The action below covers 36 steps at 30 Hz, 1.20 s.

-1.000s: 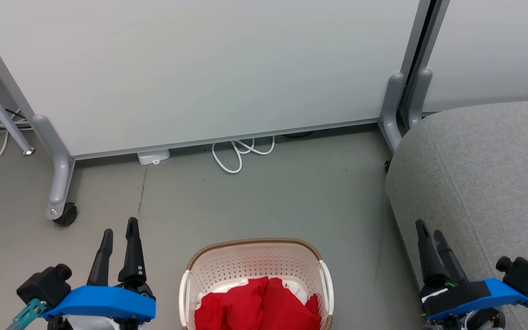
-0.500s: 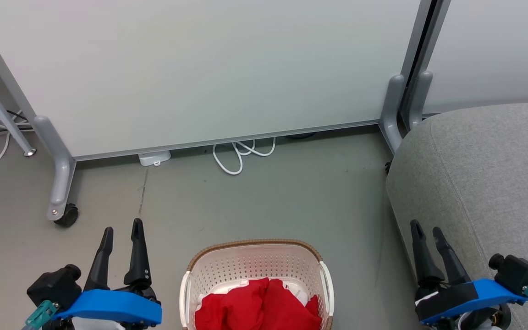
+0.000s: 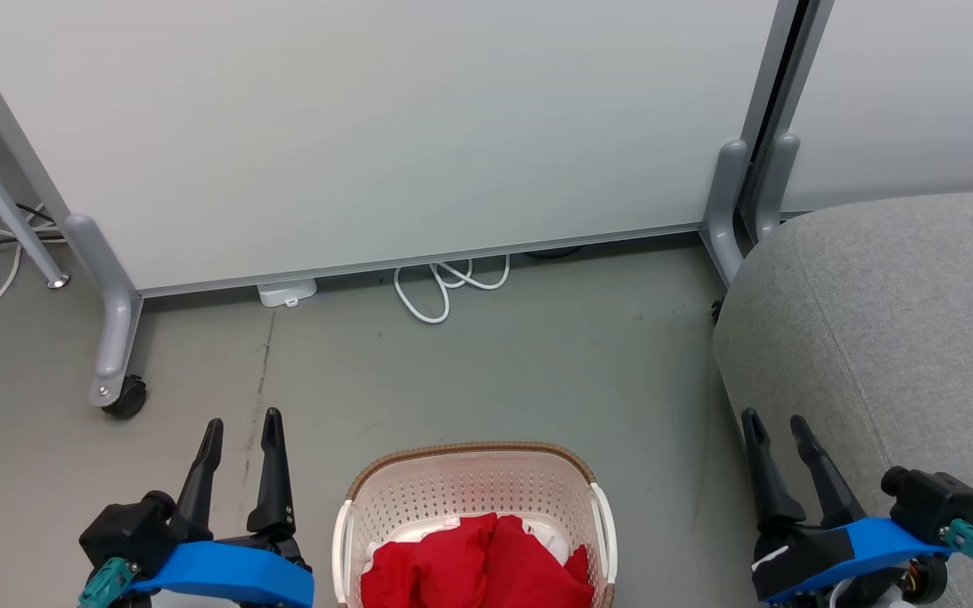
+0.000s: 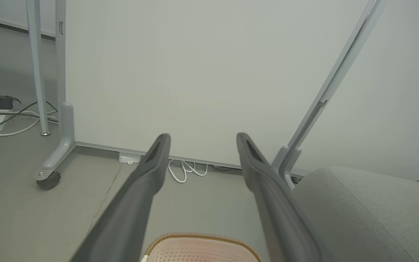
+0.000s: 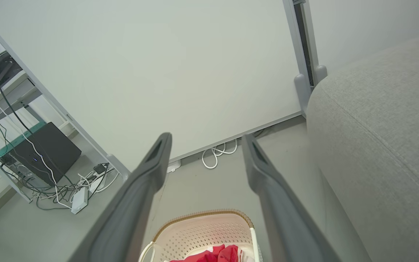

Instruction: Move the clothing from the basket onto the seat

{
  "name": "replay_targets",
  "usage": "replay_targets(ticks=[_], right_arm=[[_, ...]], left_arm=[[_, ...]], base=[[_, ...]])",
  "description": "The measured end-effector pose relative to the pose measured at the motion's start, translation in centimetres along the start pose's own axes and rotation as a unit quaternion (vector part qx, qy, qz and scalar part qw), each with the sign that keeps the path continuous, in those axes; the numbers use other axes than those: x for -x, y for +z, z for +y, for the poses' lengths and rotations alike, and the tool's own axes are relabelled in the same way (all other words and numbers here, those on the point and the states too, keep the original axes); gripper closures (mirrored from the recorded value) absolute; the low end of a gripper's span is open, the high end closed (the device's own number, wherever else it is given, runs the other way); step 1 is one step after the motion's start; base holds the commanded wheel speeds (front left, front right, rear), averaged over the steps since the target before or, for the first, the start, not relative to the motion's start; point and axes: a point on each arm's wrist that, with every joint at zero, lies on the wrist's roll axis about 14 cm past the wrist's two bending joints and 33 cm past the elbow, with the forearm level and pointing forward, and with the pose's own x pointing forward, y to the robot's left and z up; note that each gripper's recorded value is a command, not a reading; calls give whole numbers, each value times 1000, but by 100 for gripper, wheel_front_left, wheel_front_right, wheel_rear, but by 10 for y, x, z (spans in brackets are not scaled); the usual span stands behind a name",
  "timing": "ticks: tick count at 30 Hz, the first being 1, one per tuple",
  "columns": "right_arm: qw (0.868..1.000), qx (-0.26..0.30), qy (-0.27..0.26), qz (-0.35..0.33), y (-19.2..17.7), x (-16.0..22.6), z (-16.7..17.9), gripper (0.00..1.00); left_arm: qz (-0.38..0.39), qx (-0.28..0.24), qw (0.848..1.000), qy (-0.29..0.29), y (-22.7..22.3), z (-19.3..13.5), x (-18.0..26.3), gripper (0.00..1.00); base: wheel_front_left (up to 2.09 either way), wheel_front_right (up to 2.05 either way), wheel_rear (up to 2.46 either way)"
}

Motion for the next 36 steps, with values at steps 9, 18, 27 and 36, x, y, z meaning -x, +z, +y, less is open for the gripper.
replay_targets(ticks=[9,18,27,36], right_arm=[[999,39,5,-2,1,0,1,0],[997,76,8,-3,2,0,0,0],[994,106,18,-6,2,0,4,0],[991,133,28,-7,1,0,8,0]], left_arm=[[-2,-20,1000,-5,-2,-2,1,0],[-8,-35,999,-12,-1,-5,2,0],[-13,-60,998,-21,0,-9,3,0],[-18,-87,996,-30,0,-12,3,0]], base=[[0,0,0],[0,0,0],[0,0,0],[0,0,0]])
